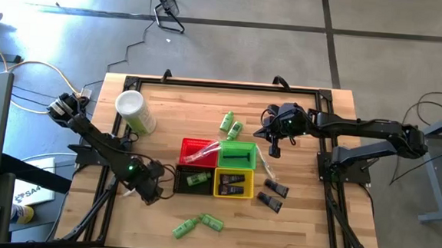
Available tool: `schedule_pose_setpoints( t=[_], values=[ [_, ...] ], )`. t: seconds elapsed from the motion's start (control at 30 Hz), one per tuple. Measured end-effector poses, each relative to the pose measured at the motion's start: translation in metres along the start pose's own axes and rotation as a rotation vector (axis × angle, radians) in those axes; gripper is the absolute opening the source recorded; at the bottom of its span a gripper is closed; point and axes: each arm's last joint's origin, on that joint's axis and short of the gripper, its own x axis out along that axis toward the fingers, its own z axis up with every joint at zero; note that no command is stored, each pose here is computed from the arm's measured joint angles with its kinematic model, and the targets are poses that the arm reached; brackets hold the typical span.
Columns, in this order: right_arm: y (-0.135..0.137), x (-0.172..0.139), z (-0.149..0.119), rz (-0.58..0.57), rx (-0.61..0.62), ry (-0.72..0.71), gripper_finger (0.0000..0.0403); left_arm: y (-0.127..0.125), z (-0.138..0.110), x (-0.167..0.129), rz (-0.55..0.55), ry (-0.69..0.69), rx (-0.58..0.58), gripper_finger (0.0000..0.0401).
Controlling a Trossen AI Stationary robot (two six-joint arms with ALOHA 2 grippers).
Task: Pick & Place Travel size toiletries
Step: Put the blue toothbrush into the red bin
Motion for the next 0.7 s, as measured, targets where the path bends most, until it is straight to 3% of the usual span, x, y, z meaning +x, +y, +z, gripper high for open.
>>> schedule_pose_setpoints(
  t=[0.47,0.7],
  values=[
    [0.0000,0.0000,0.0000,0.000,0.002,0.000,0.0003,0.0016,-0.0005,0.0000,0.017,0.003,-0.052,0.0221],
    [0.0000,0.0000,0.0000,0.000,0.003,0.000,0.0003,0.0023,0.0014,-0.0001,0.036,-0.065,-0.051,0.0246]
  ],
)
